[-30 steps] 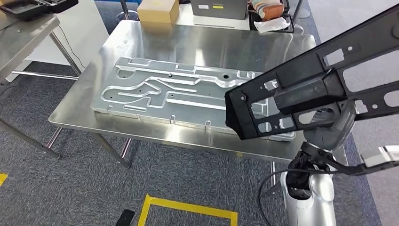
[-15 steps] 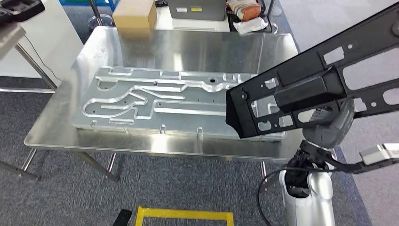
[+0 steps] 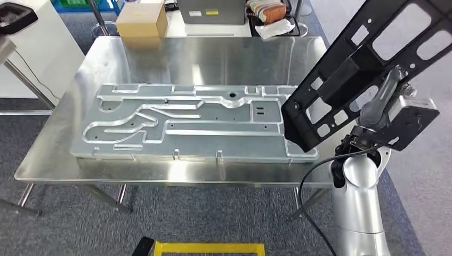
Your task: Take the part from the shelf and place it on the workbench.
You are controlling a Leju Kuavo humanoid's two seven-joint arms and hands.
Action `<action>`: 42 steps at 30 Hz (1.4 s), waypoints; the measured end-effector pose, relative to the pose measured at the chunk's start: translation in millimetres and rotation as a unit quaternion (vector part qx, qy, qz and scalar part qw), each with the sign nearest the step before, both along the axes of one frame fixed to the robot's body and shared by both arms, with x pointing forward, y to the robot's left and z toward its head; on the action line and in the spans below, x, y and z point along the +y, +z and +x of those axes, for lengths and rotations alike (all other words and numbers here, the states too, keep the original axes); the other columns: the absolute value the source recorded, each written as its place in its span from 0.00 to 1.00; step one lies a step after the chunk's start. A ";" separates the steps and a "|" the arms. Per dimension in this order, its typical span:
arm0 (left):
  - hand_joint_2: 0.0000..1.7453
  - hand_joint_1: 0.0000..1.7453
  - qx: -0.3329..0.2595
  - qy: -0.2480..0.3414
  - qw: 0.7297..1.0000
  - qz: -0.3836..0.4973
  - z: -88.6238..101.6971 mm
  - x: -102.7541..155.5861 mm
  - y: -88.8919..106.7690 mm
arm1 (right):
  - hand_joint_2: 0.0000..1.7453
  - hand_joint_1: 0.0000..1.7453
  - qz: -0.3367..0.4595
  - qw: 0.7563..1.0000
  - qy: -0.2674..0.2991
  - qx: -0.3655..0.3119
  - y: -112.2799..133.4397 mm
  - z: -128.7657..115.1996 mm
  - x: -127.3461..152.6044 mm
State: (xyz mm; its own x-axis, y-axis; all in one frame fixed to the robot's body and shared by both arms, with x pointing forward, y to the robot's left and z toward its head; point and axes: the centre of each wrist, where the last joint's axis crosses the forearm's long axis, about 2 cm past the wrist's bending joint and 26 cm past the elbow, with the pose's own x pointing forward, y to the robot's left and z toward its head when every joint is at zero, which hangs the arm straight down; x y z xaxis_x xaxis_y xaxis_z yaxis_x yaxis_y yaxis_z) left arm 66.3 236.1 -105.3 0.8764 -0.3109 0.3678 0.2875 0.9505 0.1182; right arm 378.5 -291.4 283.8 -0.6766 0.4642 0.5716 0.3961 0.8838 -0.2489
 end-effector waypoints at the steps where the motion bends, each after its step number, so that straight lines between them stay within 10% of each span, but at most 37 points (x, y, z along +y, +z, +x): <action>1: 1.00 0.00 0.000 -0.002 1.000 0.000 0.9 -0.1 0.1 | 0.00 1.00 -0.024 0.999 -0.033 -0.008 11.0 10.1 -1.6; 9: 1.00 0.00 0.004 -0.019 1.000 -0.002 5.1 -1.1 0.9 | 0.00 1.00 -0.286 0.914 -0.277 -0.072 84.9 67.4 19.4; 16: 1.00 0.00 -0.002 -0.024 1.000 -0.009 13.1 -6.5 2.9 | 0.00 1.00 -0.406 0.846 -0.332 -0.094 124.7 94.1 44.7; 28: 1.00 0.00 -0.006 -0.019 1.000 -0.009 20.7 -18.4 6.0 | 0.00 1.00 -0.561 0.782 -0.255 -0.091 65.2 93.7 158.9; 42: 1.00 0.00 0.004 -0.007 1.000 -0.009 20.8 -19.6 6.2 | 0.00 1.00 -0.632 0.749 -0.175 -0.097 26.5 76.7 204.1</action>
State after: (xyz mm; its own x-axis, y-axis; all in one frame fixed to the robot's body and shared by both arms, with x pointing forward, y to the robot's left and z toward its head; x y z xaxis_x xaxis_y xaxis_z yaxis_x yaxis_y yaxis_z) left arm 87.1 216.5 -99.1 0.8747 -0.3172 0.3664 0.3020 0.9481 0.0997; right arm 455.2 -87.3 310.3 -0.4011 0.7199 -0.5665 0.6852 -0.1747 -0.7071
